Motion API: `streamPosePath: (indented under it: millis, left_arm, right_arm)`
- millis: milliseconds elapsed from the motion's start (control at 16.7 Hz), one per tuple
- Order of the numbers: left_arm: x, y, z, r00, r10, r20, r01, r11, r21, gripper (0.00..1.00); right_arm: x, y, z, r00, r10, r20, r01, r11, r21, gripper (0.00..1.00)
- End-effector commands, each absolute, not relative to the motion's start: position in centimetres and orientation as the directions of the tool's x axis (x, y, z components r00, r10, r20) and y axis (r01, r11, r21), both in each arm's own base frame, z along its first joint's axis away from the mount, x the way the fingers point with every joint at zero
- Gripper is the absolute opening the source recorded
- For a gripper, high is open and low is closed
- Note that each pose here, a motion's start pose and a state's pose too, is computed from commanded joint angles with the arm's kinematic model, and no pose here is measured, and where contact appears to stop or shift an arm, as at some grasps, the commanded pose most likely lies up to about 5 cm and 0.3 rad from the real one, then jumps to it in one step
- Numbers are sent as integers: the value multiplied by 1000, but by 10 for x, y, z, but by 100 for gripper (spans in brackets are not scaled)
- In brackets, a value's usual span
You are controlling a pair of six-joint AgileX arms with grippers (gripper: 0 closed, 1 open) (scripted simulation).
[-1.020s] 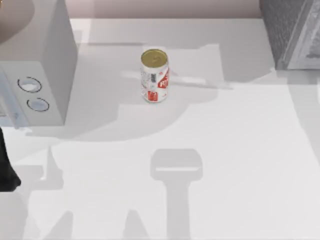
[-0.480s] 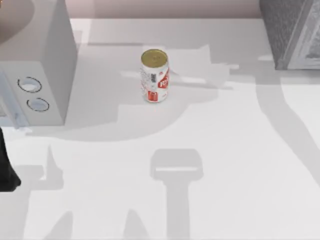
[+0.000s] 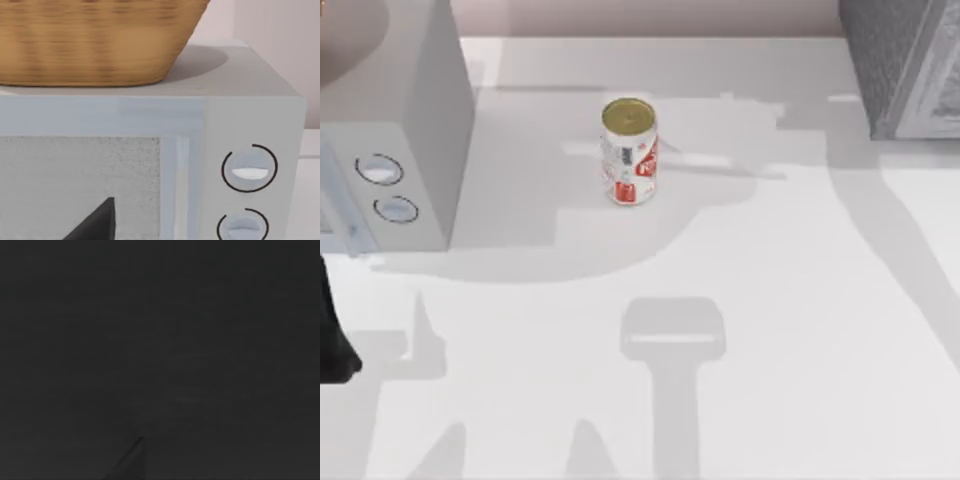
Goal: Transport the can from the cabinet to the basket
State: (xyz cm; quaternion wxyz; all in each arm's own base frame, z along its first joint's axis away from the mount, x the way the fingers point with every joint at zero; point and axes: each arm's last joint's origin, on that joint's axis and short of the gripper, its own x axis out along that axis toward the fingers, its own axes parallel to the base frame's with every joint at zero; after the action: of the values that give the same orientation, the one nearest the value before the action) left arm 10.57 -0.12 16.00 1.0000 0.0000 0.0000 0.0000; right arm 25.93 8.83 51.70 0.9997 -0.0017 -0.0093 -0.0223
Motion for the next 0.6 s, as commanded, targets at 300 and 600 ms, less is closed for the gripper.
streamPosePath:
  millis: [300, 600]
  left_arm:
    - [106, -1, 160, 1000, 0, 0, 0, 1000, 0, 100]
    - [106, -1, 160, 1000, 0, 0, 0, 1000, 0, 100]
  right_arm:
    - [262, 87, 518, 999, -39, 26, 39, 999, -1, 100]
    - [244, 75, 512, 999, -36, 40, 36, 999, 3, 100]
